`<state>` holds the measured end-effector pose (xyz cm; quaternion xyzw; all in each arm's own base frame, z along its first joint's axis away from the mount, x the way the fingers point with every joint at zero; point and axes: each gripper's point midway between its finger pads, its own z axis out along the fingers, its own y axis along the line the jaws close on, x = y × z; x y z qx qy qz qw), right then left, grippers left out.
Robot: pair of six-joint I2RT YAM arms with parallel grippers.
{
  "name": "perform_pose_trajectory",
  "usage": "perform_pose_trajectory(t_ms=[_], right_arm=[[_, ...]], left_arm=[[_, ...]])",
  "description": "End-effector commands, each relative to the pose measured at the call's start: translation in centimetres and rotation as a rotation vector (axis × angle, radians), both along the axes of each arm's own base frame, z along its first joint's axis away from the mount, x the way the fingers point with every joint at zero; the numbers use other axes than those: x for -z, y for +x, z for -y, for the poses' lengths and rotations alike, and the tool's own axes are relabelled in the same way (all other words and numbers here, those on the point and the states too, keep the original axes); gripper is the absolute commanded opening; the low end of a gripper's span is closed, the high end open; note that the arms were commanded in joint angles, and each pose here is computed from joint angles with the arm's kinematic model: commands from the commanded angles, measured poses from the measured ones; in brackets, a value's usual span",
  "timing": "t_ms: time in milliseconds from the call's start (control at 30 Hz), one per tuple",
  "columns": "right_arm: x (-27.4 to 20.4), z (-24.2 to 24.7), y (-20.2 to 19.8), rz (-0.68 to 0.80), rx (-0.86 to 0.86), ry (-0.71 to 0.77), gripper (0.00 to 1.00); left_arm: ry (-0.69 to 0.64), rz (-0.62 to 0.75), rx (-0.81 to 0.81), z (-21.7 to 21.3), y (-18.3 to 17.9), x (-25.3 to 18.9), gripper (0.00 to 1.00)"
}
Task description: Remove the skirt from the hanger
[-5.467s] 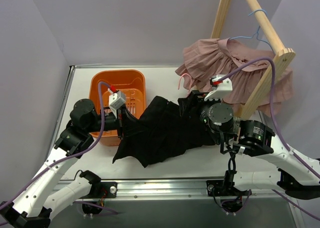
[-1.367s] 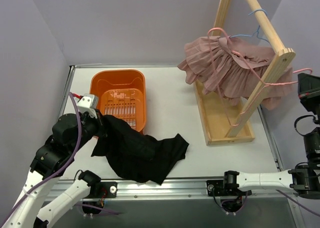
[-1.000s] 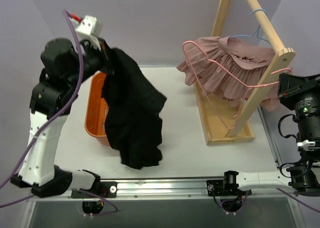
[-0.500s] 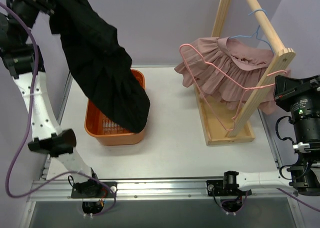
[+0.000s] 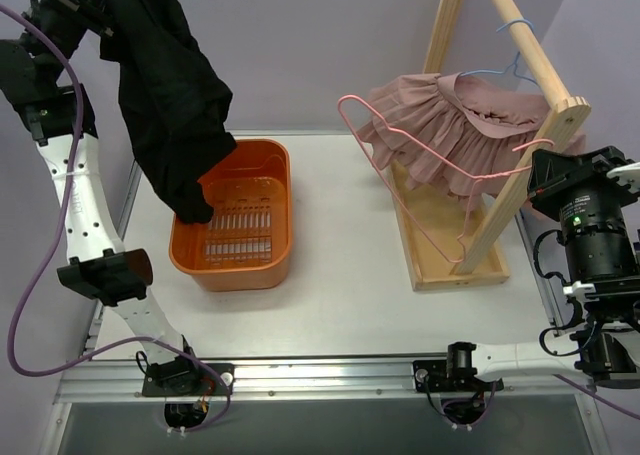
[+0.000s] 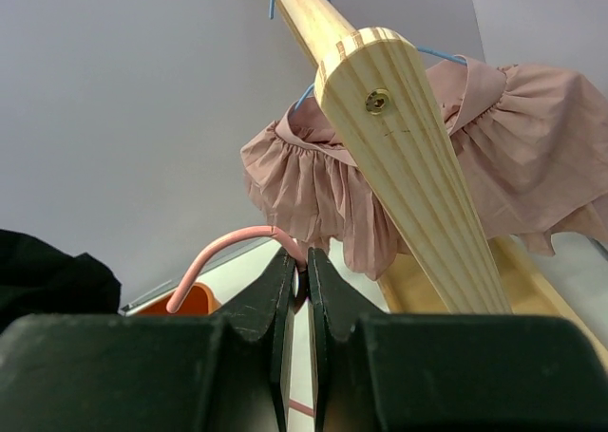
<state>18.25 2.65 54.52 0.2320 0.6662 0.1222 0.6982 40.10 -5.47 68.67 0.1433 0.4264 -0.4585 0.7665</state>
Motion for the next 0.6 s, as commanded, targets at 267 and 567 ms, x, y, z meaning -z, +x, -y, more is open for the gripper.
perform_pose_trajectory(t_ms=[267, 567], right_arm=[[0.6, 0.8, -0.3, -0.023, 0.019, 0.085, 0.00], [0.8, 0.7, -0.3, -0.023, 0.016, 0.084, 0.00]], left_arm=[[0.080, -0.200, 0.322, 8.2, -3.9, 7.2, 0.02], [0.109, -0.578, 0.159, 6.3, -1.0, 20.9, 0.02]])
